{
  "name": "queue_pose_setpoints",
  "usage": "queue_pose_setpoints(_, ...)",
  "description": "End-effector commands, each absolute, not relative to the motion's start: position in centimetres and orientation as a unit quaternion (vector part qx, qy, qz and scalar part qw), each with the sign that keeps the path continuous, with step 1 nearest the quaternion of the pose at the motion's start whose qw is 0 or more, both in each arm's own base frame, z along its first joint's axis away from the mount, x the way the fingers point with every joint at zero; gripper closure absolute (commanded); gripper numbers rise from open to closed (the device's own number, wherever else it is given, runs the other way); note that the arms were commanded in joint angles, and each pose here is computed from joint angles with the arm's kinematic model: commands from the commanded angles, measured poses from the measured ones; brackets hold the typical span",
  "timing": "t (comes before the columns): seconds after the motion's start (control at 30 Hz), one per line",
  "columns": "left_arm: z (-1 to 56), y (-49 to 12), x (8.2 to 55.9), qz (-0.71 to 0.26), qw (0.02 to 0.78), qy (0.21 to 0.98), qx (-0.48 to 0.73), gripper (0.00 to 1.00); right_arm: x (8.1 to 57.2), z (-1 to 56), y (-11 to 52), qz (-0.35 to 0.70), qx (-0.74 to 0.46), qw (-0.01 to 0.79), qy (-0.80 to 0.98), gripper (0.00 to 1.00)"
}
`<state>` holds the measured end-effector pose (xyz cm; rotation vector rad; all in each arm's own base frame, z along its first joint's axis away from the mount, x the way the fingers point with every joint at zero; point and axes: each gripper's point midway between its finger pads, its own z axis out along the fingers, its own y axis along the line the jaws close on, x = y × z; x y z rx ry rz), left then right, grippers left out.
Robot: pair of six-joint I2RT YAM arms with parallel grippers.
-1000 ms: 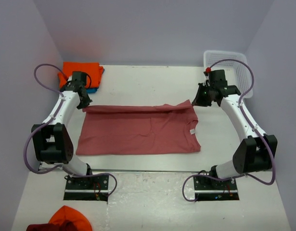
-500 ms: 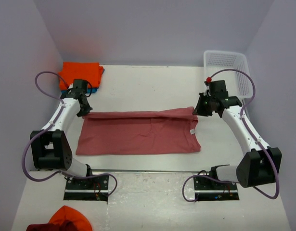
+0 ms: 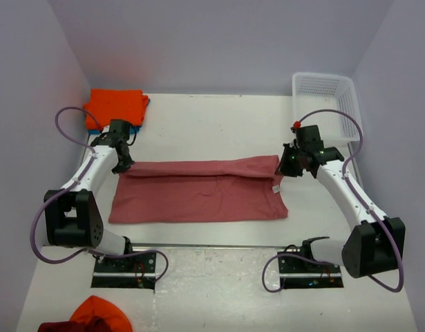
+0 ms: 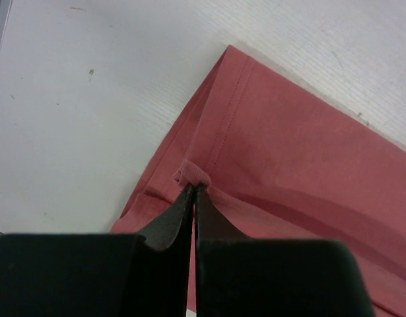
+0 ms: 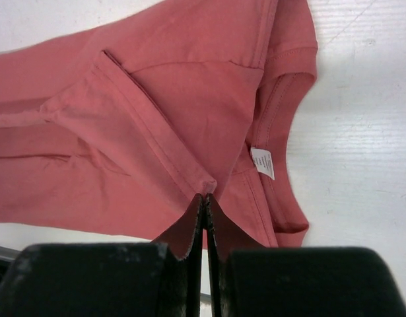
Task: Fold and stack the t-shirts
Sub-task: Fold the other side of the tshirt into a rectangle
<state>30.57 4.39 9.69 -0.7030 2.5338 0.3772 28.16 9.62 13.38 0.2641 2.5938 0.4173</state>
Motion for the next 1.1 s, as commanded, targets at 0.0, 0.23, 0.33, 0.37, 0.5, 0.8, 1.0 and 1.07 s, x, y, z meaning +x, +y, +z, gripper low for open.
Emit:
queue_pose_setpoints(0.0, 10.5, 5.0, 30.0, 0.16, 0.254, 0.918, -0.258, 1.0, 28.2, 14.2, 9.4, 0.149, 0.106, 0.273, 0.944, 1.0)
queue_pose_setpoints(0.23, 9.9, 5.2, 28.9, 0.189, 0.242, 0.918, -0.252, 1.0, 27.2, 13.5, 9.1, 0.144, 0.11, 0.267, 0.946, 1.0)
queue_pose_setpoints(0.33, 9.3, 5.3, 28.4, 0.202, 0.227, 0.918, -0.254, 1.0, 26.8, 13.2, 9.2, 0.143, 0.109, 0.265, 0.947, 1.0)
queue_pose_setpoints(0.37, 9.1, 5.3, 28.3, 0.202, 0.225, 0.919, -0.254, 1.0, 26.7, 13.3, 9.2, 0.144, 0.108, 0.265, 0.947, 1.0)
queue_pose_setpoints(0.5, 8.2, 5.0, 27.9, 0.202, 0.211, 0.921, -0.259, 1.0, 26.6, 13.1, 9.4, 0.145, 0.102, 0.26, 0.949, 1.0)
queue_pose_setpoints(0.8, 13.5, 5.2, 27.3, 0.177, 0.296, 0.865, -0.366, 0.66, 26.3, 12.8, 10.3, 0.142, 0.086, 0.253, 0.953, 1.0)
queue_pose_setpoints(1.0, 16.9, 2.9, 30.2, 0.11, 0.358, 0.866, -0.332, 0.66, 26.0, 12.5, 10.4, 0.135, 0.08, 0.246, 0.956, 1.0)
queue_pose_setpoints(1.07, 15.7, 1.9, 30.9, 0.102, 0.337, 0.883, -0.312, 0.67, 26.0, 12.6, 10.0, 0.122, 0.087, 0.25, 0.957, 1.0)
